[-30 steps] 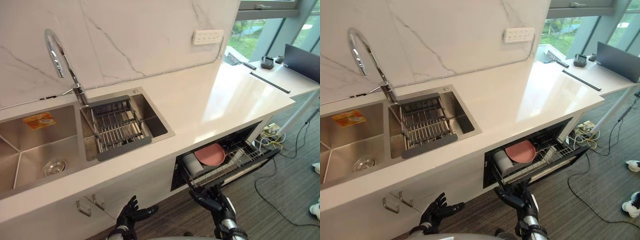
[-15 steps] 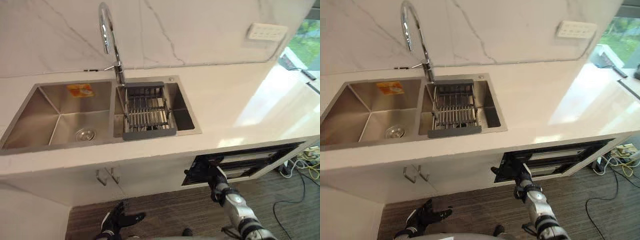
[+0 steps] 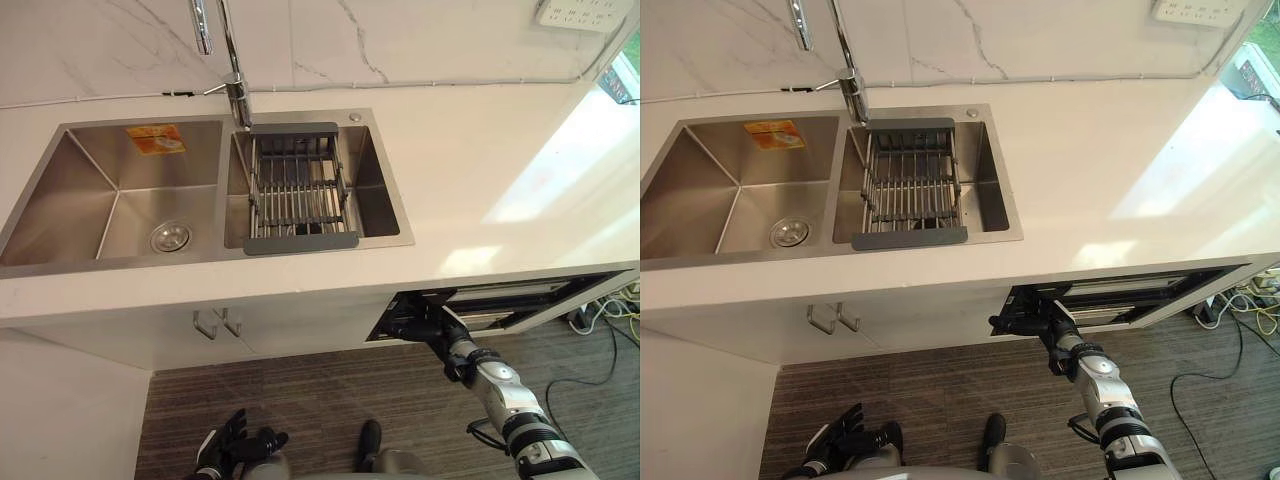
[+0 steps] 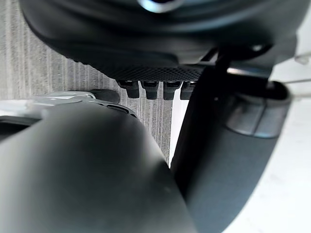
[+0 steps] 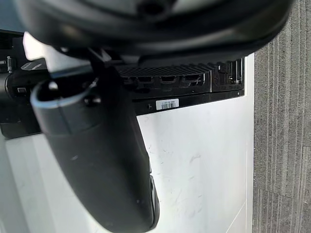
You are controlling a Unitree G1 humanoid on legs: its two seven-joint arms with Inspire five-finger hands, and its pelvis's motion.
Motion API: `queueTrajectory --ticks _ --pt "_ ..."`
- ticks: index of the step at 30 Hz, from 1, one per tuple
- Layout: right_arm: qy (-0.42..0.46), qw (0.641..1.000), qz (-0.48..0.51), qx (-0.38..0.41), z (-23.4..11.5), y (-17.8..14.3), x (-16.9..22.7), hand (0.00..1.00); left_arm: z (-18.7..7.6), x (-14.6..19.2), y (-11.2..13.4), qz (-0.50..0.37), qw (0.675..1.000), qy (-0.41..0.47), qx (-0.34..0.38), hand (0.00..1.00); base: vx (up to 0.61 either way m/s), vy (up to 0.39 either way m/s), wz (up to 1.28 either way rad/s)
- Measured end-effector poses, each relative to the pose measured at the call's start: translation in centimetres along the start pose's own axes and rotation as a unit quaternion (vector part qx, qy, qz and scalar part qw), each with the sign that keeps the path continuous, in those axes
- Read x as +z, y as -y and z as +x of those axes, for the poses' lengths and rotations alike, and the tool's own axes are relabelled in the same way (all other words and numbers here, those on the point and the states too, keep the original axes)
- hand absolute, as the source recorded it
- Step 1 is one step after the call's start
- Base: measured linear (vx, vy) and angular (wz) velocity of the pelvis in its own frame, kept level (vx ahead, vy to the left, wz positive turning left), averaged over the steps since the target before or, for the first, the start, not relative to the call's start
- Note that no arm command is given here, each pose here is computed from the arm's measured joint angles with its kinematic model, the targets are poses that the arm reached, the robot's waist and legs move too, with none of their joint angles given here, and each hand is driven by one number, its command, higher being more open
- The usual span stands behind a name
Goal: Walk over to the sink, pick up the cup, carry it to the dishwasher, place the cup inside the dishwasher, then close the dishwasher door
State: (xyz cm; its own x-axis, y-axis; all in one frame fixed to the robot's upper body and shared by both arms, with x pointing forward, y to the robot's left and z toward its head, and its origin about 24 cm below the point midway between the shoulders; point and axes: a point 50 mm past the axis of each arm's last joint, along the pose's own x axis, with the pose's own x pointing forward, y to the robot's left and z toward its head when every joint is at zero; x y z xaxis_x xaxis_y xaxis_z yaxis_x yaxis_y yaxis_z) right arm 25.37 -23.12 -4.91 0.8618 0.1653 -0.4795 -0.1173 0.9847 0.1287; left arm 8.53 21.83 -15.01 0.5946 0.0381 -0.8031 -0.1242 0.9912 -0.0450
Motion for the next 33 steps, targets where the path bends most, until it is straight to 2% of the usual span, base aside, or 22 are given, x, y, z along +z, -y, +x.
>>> queueTrajectory --ticks 5,9,15,18,22,27,33 --pt "0.003 1.0 -0.027 -0.003 -0.3 0.0 0.5 1.0 0.0 0.0 0.4 0.006 1.0 0.003 -0.008 1.0 0.0 0.0 0.0" --pt "0.01 0.996 -0.091 -0.009 -2.4 0.6 0.3 1.0 -0.1 -0.4 0.6 0.004 1.0 -0.002 -0.01 1.0 0.01 -0.002 0.01" --pt "0.059 0.992 -0.108 0.026 -5.2 -0.3 0.7 1.0 -0.4 -0.9 0.4 0.001 1.0 -0.002 -0.005 1.0 0.02 0.006 -0.03" --pt "0.059 0.995 -0.078 0.004 -6.3 -0.1 -1.3 1.0 -0.5 -1.0 0.4 -0.01 1.0 0.002 -0.003 1.0 0.0 0.001 -0.01" --pt "-0.005 0.998 -0.019 -0.056 -7.6 0.3 -6.9 1.0 -0.9 -1.5 0.5 -0.025 1.0 0.01 -0.001 1.0 0.0 -0.004 0.02" --pt "-0.107 0.985 0.042 -0.128 -9.9 0.1 -13.9 1.0 -1.1 -1.4 0.6 -0.047 0.998 0.033 -0.004 1.0 0.0 0.0 0.0" --pt "-0.142 0.973 0.034 -0.177 -11.4 0.3 -16.2 1.0 -1.2 -1.6 0.7 -0.053 0.998 0.035 0.0 1.0 0.0 0.003 0.01"
